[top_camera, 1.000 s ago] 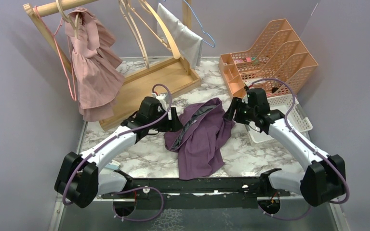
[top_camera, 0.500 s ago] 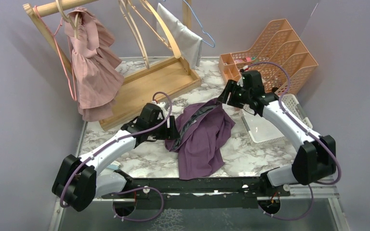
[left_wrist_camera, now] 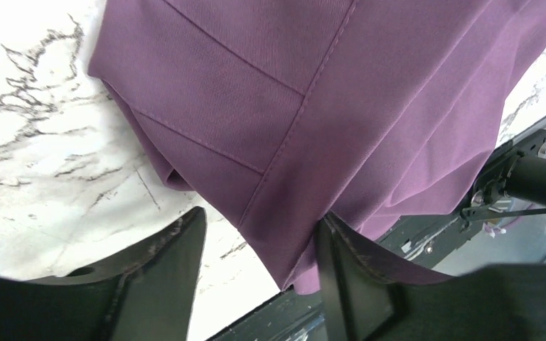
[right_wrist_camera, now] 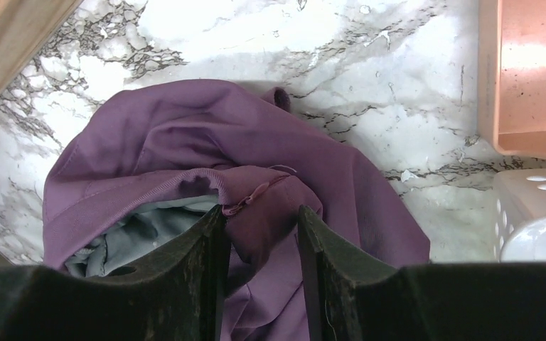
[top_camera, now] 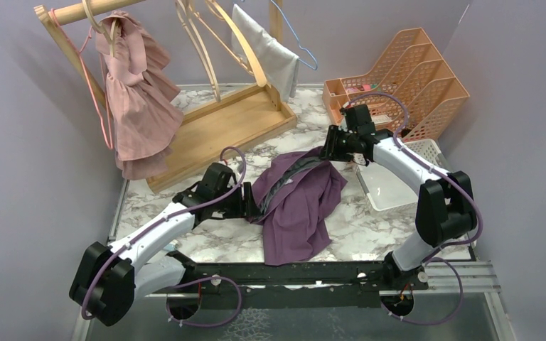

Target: Place the skirt on the hanger

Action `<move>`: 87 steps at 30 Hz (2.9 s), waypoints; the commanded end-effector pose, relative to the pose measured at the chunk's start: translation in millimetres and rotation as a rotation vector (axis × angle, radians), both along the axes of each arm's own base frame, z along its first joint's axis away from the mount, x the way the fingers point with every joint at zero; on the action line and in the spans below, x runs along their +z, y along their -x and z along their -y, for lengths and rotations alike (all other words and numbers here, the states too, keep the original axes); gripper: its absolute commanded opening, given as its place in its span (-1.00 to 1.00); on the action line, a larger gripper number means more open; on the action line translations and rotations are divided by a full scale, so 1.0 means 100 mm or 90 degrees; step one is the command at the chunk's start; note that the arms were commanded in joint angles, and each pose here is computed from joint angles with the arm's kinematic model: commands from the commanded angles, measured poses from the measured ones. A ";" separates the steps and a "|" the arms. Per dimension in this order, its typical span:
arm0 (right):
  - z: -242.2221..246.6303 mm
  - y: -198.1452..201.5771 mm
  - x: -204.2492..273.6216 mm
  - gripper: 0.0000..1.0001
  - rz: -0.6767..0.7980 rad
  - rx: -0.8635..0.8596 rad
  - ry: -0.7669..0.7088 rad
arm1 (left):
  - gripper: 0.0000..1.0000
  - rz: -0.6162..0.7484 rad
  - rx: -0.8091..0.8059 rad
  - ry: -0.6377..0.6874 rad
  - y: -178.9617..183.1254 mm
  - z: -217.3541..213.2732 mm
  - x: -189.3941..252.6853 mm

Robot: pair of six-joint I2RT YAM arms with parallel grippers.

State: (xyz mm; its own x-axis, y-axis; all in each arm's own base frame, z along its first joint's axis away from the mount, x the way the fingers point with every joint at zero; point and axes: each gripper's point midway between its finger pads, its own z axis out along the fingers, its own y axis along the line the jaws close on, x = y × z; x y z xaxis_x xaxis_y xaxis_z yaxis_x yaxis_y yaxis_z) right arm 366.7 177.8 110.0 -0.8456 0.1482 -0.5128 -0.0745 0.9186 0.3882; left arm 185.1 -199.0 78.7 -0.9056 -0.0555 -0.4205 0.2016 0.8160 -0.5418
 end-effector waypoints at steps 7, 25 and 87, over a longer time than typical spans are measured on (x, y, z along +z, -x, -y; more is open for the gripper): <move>-0.17 -0.01 0.00 -0.36 0.013 0.063 -0.035 | -0.66 -0.026 -0.019 0.010 0.10 0.06 -0.01; 0.47 0.48 2.14 -0.98 0.251 -0.047 0.017 | -1.00 0.299 0.201 -0.107 -0.48 -0.70 2.48; -0.28 0.71 2.47 0.11 0.367 0.216 -0.188 | 0.72 0.548 0.165 -0.123 -0.92 -0.66 3.02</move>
State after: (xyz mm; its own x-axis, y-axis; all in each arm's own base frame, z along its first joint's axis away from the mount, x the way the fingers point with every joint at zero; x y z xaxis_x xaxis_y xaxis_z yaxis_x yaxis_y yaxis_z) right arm 286.9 192.3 317.2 -0.5578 0.0785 -0.8262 -0.5283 0.7342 0.4265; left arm 265.2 -149.3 307.8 -0.4522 -0.0670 -0.8894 0.2773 0.9372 -0.2116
